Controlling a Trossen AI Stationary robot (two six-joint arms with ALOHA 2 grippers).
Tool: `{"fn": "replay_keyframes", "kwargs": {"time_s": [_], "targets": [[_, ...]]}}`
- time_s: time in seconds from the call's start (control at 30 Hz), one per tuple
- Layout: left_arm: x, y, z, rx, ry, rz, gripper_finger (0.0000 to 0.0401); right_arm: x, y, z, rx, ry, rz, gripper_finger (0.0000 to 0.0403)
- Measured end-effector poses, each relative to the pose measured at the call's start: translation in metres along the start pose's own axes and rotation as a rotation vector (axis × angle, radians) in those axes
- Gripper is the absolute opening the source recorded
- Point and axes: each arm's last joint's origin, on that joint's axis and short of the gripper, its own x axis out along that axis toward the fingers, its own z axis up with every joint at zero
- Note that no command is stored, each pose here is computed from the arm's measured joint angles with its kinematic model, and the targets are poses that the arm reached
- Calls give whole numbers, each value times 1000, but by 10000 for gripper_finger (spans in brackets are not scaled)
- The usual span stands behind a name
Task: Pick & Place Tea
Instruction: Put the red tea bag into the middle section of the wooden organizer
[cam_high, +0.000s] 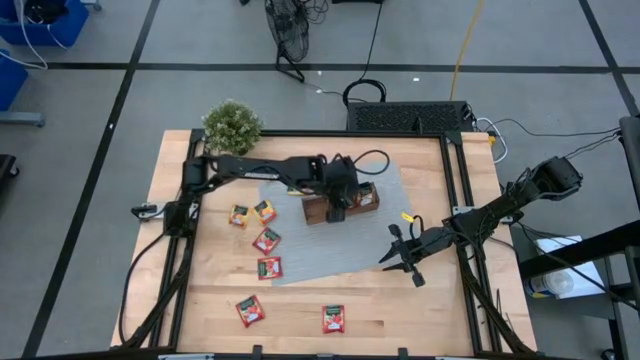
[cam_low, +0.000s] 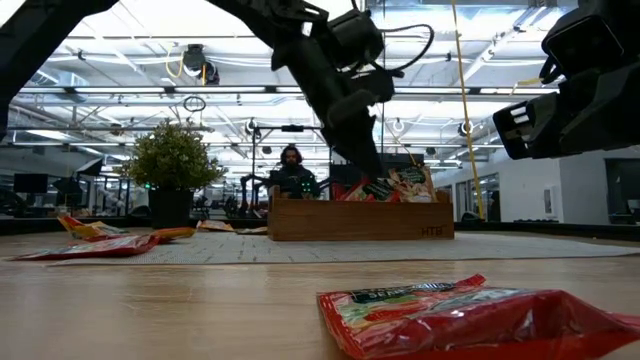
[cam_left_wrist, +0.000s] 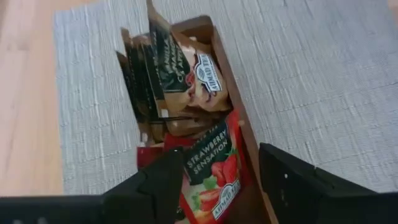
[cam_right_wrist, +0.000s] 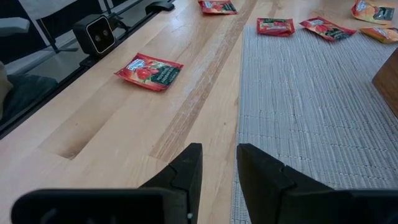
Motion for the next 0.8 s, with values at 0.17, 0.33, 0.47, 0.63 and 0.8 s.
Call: {"fn": "replay_keyframes", "kwargs": {"time_s": [0.17,0.33,0.47,0.63,0.8], "targets": [[0,1,2,24,-25,14,212,0,0,0,0,2,0,91],[0,6,1,37,1,91,212,0,0,-1,0,15,-1,91],[0,11,-2,9,11,91,212,0,0,-2,0,15,-1,91],[0,14,-2,-5,8,85,212,0,0,-2,0,16,-1,91],[0,10,-3,0,-3,-22,212,0,0,-2,-1,16,-1,91]]}}
